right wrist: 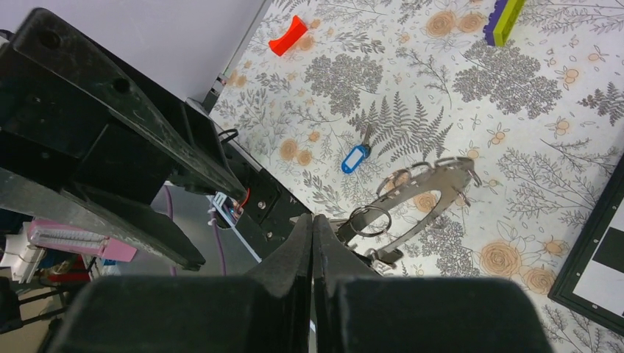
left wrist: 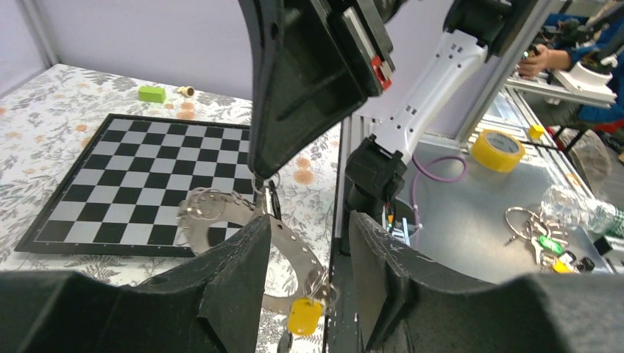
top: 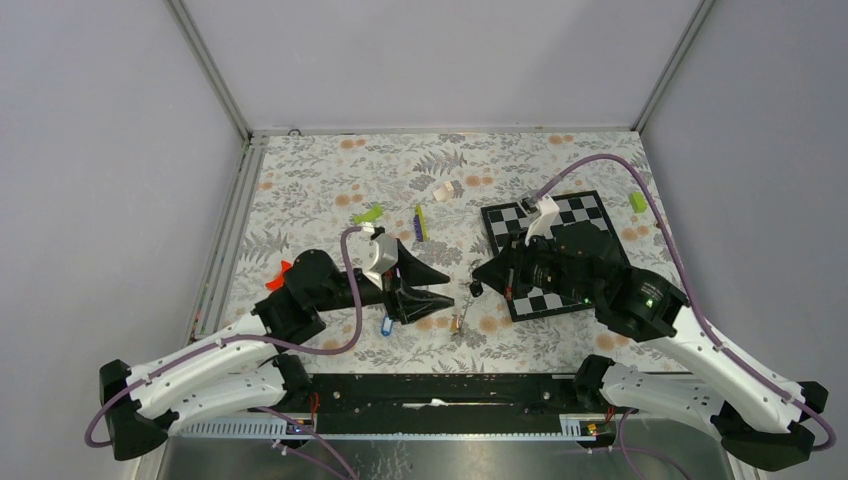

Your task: Remove the keys from the keyring

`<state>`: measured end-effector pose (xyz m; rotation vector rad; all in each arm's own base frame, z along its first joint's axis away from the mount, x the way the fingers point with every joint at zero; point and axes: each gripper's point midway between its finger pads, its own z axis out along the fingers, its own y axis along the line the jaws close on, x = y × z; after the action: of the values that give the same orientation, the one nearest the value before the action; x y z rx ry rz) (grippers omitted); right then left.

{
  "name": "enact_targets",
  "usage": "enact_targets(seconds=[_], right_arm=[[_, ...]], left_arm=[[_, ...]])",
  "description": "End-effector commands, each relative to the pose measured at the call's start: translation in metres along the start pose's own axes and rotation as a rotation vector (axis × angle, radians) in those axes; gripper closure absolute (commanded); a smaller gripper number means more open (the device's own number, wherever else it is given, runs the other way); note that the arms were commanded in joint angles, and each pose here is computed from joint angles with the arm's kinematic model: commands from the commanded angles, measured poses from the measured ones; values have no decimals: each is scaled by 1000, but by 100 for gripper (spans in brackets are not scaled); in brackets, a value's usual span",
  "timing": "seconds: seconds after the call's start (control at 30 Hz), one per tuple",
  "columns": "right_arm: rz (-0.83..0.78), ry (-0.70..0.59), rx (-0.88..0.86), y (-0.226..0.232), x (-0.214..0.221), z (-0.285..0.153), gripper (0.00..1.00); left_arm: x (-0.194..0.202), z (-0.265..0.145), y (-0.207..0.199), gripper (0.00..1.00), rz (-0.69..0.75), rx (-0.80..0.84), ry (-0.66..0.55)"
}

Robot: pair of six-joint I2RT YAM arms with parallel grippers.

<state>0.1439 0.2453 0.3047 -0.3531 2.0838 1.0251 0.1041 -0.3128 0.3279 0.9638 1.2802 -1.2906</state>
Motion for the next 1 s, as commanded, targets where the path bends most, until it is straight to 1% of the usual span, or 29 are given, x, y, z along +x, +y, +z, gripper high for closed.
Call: enact_targets(seconds=[0.0, 0.07, 0.2, 0.3, 0.5, 0.73, 0.97], right_arm=[[-38, -84, -137, 32, -24, -13, 100], [-47, -85, -171, 37, -24, -15, 100], [-81, -89, -234, 45, -21, -20, 100], [-97, -88, -263, 49, -20, -23, 100], [-67, -100, -236, 46, -23, -21, 100], [-35, -77, -216, 44, -21, -11, 100], [-28, -72, -219, 44, -19, -12, 100]], left_arm=[[-17, 2, -18, 52, 99, 101, -72], [-14, 4, -19, 54, 97, 114, -60], [-10, 8, -27, 67, 97, 170, -36], [-10, 11, -30, 71, 97, 190, -31], [-11, 17, -34, 71, 94, 191, -38], [-9, 22, -35, 70, 93, 169, -38], [-8, 25, -19, 70, 94, 77, -31]])
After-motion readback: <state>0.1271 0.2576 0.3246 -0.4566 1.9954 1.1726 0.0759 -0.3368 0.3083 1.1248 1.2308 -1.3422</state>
